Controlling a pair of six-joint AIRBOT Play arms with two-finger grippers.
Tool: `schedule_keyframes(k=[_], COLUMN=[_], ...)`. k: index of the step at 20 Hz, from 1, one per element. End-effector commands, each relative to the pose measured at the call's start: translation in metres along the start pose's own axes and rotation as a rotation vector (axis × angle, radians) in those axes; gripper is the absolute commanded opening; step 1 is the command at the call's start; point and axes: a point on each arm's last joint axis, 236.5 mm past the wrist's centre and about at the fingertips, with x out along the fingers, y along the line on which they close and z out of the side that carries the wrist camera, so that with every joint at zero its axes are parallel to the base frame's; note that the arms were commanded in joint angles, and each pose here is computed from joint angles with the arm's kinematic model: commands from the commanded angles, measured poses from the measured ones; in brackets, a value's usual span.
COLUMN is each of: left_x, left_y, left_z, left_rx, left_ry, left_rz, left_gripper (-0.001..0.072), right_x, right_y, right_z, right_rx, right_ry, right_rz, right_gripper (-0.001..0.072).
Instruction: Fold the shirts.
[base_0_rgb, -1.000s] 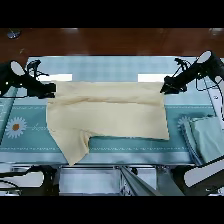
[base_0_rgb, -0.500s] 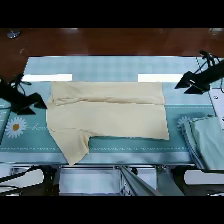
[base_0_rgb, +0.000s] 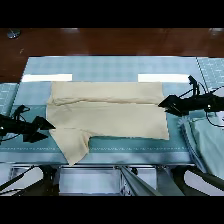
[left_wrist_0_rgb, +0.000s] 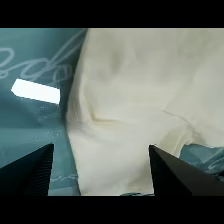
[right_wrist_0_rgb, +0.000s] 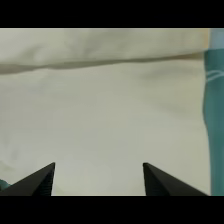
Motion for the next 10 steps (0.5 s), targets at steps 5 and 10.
schedule_keyframes(k=[5,10], left_x=[0.035,0.055], left_y=[-0.008,-0.031], left_z=[-0.014,-0.045], left_rx=[0.022,0.156], left_ry=[-0.011,0.103], left_rz=[-0.060,-0.064], left_gripper=[0.0700,0.0618], right_x=[0.003,-0.051], right_y=[0.015,-0.034], right_z=[0.004,0.020], right_rx=[0.040,0.153], right_ry=[-0.041,-0.084], right_rz=[0.075,0.042], right_gripper=[0.0633,0.0633])
